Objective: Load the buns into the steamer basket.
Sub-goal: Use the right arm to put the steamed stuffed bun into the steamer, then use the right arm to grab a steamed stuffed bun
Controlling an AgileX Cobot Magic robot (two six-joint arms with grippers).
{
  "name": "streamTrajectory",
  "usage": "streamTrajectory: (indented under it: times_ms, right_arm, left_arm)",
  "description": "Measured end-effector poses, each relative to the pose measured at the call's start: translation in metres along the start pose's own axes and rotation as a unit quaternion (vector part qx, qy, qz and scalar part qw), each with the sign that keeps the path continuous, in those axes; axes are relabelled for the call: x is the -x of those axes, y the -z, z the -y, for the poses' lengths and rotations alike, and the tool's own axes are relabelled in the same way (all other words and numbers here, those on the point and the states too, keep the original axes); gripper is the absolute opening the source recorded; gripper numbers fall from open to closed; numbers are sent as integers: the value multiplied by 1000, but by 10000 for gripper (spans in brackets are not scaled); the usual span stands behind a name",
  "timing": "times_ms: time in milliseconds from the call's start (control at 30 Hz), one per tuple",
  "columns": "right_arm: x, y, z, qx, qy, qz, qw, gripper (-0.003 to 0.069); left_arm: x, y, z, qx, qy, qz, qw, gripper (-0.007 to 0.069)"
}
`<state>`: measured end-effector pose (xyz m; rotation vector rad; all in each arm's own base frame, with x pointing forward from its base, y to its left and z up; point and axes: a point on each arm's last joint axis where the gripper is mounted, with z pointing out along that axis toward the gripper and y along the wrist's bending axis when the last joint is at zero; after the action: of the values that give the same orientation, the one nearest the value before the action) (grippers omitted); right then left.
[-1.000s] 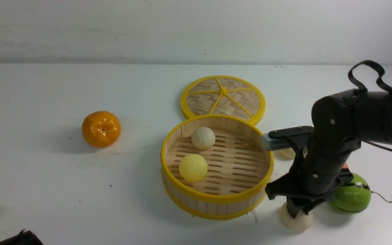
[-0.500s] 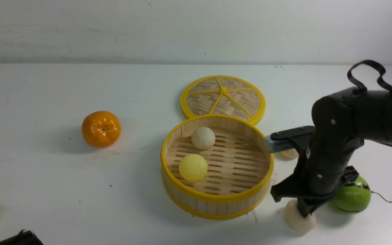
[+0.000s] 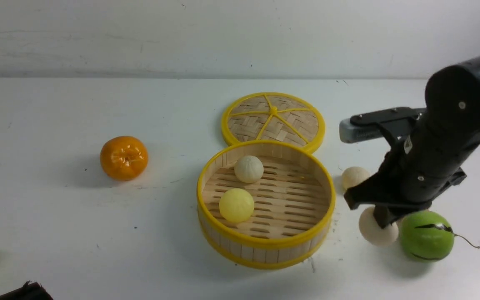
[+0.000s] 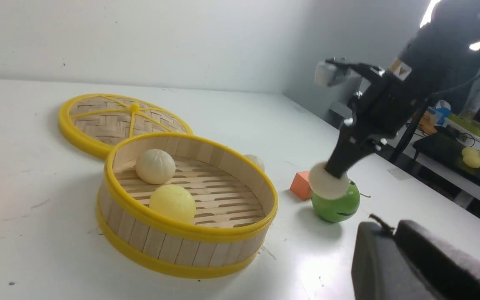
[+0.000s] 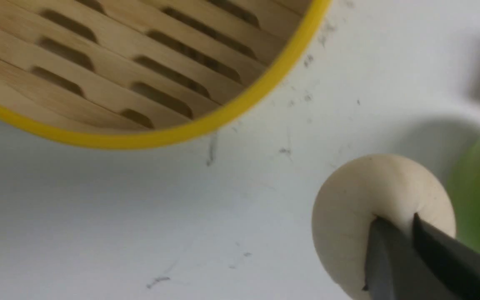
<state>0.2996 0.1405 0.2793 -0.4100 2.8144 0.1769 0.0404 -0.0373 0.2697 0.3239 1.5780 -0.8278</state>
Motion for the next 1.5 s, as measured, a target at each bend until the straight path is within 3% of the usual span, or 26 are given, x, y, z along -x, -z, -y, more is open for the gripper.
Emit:
streamTrajectory:
  times_ms: [200,333,533,933,1100,1367,1400,1500]
  right_arm:
    - [42,21,-27,52,16,62,997,10]
    - [73,-13,-39,83,14,47,995,10]
    - [99,-66,-42,79,11,25,996,10]
    - [114,-95,-34,25,-7,32,999,36]
    - [114,-95,-33,21,-24,33,999,91]
    - [113,-91,-33,19,-25,21,999,312]
    - [114,-84,-34,18,-24,19,999,369]
    - [114,-69,-33,12,-19,21,1000,421]
  left_arm:
    - [0,0,0,0,0,0,1000,47]
    - [0,0,0,0,0,0,1000,47]
    - [0,0,0,0,0,0,1000,47]
    - [0,0,0,0,0,0,1000,47]
    - [0,0,0,0,0,0,1000,47]
    - [0,0,0,0,0,0,1000,47]
    - [0,0,0,0,0,0,1000,47]
    - [0,0,0,0,0,0,1000,47]
